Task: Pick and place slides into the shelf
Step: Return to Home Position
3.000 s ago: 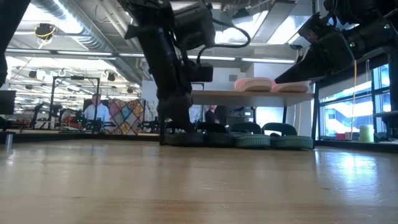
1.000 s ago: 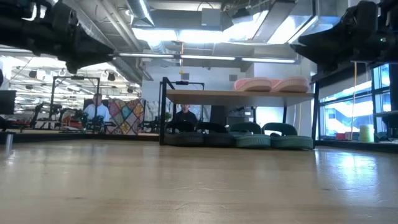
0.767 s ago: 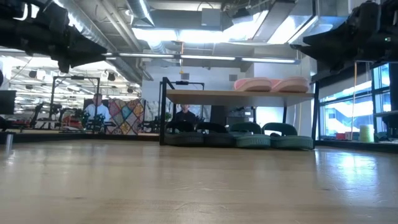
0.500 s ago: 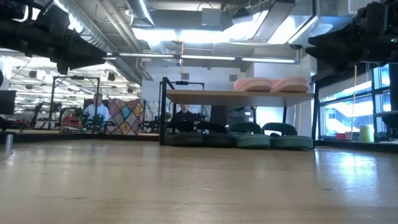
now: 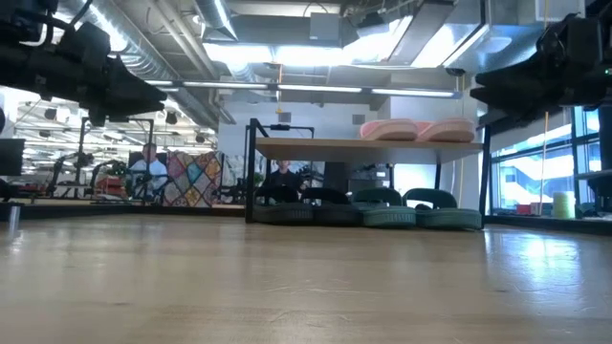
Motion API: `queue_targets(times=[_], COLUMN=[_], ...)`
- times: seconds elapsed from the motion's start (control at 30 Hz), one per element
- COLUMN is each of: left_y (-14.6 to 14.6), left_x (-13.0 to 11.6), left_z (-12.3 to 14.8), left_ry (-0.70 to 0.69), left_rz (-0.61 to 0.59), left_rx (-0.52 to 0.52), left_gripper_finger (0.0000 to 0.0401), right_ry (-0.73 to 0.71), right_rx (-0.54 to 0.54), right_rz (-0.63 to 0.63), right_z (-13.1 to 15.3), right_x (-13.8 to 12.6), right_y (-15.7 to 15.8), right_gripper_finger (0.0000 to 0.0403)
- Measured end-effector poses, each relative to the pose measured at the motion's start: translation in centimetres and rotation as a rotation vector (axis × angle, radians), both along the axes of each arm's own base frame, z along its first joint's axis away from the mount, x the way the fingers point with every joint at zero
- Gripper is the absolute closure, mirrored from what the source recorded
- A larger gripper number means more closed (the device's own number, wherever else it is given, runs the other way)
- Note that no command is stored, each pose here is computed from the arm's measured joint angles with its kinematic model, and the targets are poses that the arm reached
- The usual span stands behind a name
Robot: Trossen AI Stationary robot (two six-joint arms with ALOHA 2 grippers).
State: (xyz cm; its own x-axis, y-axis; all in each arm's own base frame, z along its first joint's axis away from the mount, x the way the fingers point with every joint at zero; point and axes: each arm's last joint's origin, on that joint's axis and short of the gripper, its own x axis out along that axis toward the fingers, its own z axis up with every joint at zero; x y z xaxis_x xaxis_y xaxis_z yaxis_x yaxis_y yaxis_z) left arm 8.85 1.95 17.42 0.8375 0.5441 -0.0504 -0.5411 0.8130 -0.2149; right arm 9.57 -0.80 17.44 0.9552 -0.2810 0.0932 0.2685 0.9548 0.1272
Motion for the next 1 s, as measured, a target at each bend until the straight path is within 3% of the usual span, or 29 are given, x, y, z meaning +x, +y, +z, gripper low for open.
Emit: queue_targets(times=[0.3,1.0], left_y=[0.1,0.1], left_x=[-0.07,-0.07], left_z=[-0.01,0.0], left_ry=[0.072,0.071], left_rz=[0.036,0.037], left_rx=[0.105,0.106], left_gripper_finger=[0.0254,0.0254], right_ry=[0.031,0.03], right_rx=[-0.005,-0.003], right_rz=[0.0,0.001], right_z=[-0.28,-0.27], right_x=[0.04,0.05], right_y=[0.0,0.0], right_gripper_finger=[0.0219,0.0219])
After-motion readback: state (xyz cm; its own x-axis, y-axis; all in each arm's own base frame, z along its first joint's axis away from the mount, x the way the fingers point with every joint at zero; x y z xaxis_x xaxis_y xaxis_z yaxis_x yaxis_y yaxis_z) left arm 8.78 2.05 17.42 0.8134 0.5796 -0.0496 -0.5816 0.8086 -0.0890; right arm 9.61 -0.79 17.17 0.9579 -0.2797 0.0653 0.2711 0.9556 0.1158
